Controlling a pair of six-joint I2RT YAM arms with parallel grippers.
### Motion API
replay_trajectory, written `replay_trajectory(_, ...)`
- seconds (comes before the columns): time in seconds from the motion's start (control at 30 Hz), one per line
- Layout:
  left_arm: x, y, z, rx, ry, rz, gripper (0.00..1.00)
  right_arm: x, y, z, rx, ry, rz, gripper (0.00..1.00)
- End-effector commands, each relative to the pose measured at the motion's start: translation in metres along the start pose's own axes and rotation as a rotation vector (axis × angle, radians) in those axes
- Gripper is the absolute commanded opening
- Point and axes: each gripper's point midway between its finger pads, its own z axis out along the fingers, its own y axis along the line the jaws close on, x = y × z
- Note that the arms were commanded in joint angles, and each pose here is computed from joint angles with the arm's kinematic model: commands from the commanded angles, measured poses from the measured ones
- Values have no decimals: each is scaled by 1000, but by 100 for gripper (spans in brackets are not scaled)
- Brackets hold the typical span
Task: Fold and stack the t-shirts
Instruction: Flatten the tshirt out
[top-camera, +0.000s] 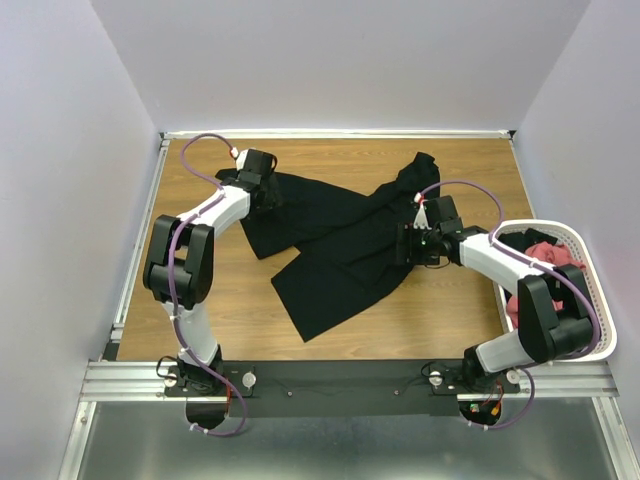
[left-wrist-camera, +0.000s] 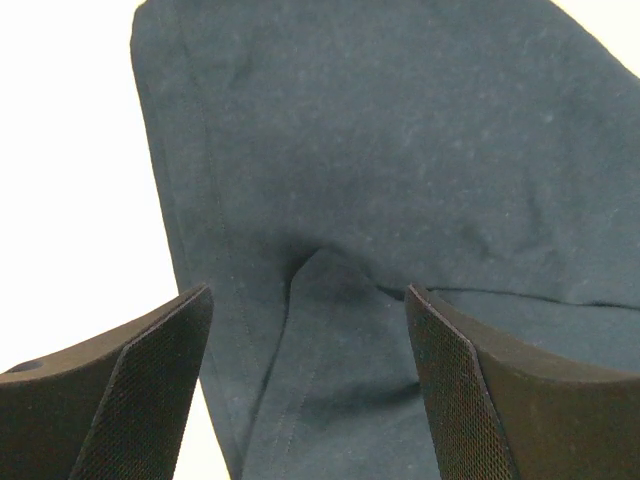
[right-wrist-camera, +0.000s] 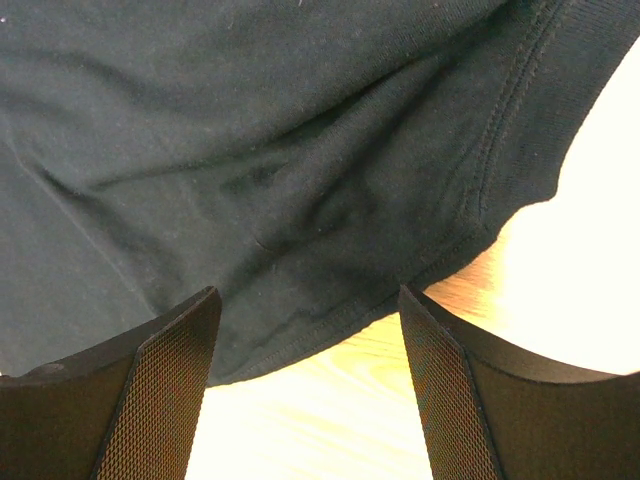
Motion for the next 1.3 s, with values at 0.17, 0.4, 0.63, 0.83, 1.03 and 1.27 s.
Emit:
replay_trajectory(0.17,8,-18,6,77,31,-51,80,3,6,3,-24,33,2,79)
replay_trajectory(0.4,15,-17,19,61,60,-91,73,5,6,4,-28,41,1,79)
replay_trajectory(0.63,19,-18,18,73,72,-108,38,7,6,5,-25,45,2,79)
replay_trajectory(0.83,10,-16,12,67,41,-97,0,8,4,6,-19,49,5,79)
replay_trajectory(1.03,-11,-5,-16,35,-24,-86,0,6,-3,7,25,38,12,79)
replay_trajectory(1.27,-30,32,-70,-29,-143,-95,0,20,-30,20,167,72,69,67)
